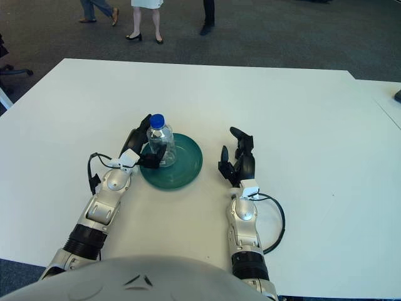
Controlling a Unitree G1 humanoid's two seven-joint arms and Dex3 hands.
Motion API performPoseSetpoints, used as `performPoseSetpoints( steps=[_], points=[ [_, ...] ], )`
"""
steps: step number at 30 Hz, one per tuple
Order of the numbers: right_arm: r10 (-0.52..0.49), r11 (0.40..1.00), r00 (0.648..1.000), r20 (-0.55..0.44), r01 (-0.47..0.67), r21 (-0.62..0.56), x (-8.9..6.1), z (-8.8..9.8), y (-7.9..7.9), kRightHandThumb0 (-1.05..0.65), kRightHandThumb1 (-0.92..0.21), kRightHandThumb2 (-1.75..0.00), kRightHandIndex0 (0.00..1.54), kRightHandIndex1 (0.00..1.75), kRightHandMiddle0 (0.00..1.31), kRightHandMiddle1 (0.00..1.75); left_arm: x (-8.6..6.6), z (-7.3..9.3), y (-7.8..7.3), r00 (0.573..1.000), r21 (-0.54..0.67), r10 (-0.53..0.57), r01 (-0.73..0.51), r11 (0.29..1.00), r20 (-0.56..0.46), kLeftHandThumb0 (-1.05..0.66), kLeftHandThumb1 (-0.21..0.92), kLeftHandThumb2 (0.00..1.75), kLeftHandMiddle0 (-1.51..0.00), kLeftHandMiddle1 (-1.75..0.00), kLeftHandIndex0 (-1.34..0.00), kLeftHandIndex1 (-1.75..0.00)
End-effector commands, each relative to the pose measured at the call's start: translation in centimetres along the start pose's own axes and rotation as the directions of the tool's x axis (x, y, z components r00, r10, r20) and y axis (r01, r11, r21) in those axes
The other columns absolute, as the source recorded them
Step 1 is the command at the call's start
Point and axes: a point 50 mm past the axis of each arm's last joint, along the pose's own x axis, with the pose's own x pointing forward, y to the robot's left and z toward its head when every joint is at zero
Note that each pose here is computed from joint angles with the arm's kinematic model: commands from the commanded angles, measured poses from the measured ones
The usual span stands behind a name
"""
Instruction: Put the bottle into the plate.
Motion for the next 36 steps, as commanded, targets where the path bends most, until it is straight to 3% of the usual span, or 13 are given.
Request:
performPoseSetpoints(
  steps=[1, 12, 23, 31, 34, 36],
  points=[
    [-0.022, 1.0, 0.99, -0.137, 0.022, 0.001, -2.18, -2.4, -0.1, -0.53, -0.92, -0.72, 0.5, 0.0, 0.05, 0.91, 0.11, -0.25, -0.14, 1.0, 0.007, 0.002, -0.002, 1.0, -0.01, -0.44, 0.41, 1.2, -1.15, -1.75, -0.53, -1.75],
    [-0.022, 1.0, 0.991, -0.134, 0.023, 0.009, -2.18, -2.16, -0.12, -0.51, -0.92, -0.7, 0.51, 0.01, 0.09, 0.95, -0.31, -0.82, -0.36, 1.0, 0.002, 0.002, -0.002, 1.0, -0.005, -0.44, 0.4, 1.2, -1.13, -1.75, -0.53, -1.75],
    [-0.026, 1.0, 0.989, -0.144, 0.028, 0.009, -2.16, -2.12, -0.25, -0.5, -0.92, -0.73, 0.5, 0.0, 0.04, 0.91, -0.45, -1.03, -0.52, 1.0, -0.023, 0.0, -0.001, 1.0, -0.015, -0.44, 0.39, 1.22, -1.13, -1.75, -0.55, -1.75],
    [-0.034, 0.999, 0.99, -0.139, 0.036, 0.009, -1.99, -2.1, -0.31, -0.5, -0.92, -0.71, 0.5, 0.01, 0.07, 0.92, -0.55, -0.96, -0.59, 0.997, -0.122, -0.071, 0.071, 0.99, 0.006, -0.45, 0.38, 1.24, -1.19, -1.75, -0.56, -1.75],
    [-0.033, 0.999, 0.99, -0.139, 0.035, 0.007, -1.92, -2.12, -0.34, -0.51, -0.92, -0.7, 0.5, 0.0, 0.08, 0.93, -0.56, -0.98, -0.51, 0.997, -0.144, -0.081, 0.083, 0.986, 0.019, -0.45, 0.37, 1.24, -1.16, -1.75, -0.56, -1.75],
    [-0.031, 0.999, 0.99, -0.141, 0.033, 0.006, -1.87, -2.13, -0.37, -0.51, -0.92, -0.7, 0.49, 0.0, 0.08, 0.93, -0.57, -1.1, -0.47, 0.997, -0.149, -0.074, 0.077, 0.986, 0.022, -0.44, 0.4, 1.18, -1.05, -1.75, -0.55, -1.73]
  ],
)
